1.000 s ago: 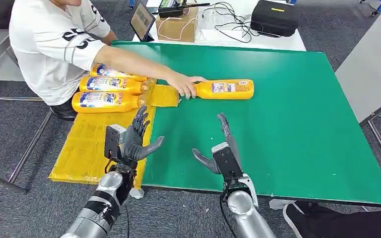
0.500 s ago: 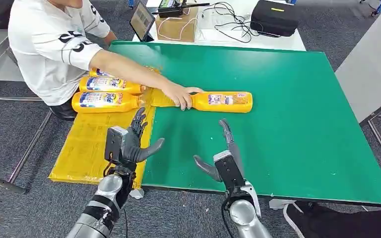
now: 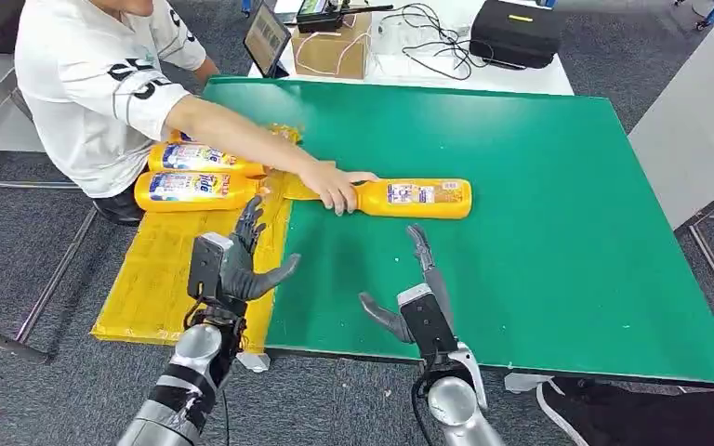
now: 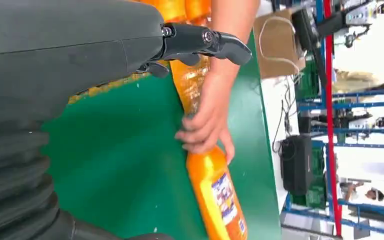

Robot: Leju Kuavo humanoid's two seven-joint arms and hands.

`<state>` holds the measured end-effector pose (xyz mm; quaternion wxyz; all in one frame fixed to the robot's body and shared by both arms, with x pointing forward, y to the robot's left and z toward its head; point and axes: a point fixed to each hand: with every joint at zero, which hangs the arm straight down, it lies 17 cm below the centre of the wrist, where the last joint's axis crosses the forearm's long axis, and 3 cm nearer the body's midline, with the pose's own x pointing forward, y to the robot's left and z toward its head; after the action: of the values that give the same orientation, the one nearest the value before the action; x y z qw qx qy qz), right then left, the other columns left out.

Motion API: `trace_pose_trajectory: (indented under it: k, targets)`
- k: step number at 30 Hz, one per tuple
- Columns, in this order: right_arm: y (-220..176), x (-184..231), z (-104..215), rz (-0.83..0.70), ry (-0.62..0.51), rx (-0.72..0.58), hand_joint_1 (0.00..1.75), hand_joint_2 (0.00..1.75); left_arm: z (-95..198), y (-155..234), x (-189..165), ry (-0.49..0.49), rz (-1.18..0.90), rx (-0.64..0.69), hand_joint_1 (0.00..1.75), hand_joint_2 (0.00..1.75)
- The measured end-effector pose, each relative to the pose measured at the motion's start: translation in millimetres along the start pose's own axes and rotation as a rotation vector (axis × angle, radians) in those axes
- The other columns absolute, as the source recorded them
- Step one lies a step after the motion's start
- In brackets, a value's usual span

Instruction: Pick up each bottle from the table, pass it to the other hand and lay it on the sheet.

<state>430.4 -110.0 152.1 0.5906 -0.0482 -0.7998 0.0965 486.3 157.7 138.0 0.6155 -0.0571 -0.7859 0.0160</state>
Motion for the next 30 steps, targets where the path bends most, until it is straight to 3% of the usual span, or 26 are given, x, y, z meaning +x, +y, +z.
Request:
trace_pose_trajectory:
  k: [30]
  targets:
    - [-4.0, -8.1, 5.2, 0.012, 0.022, -0.009, 0.00, 1.75, 2.4, 4.1, -2.1, -0.022, -0.011, 0.036, 0.00, 1.75]
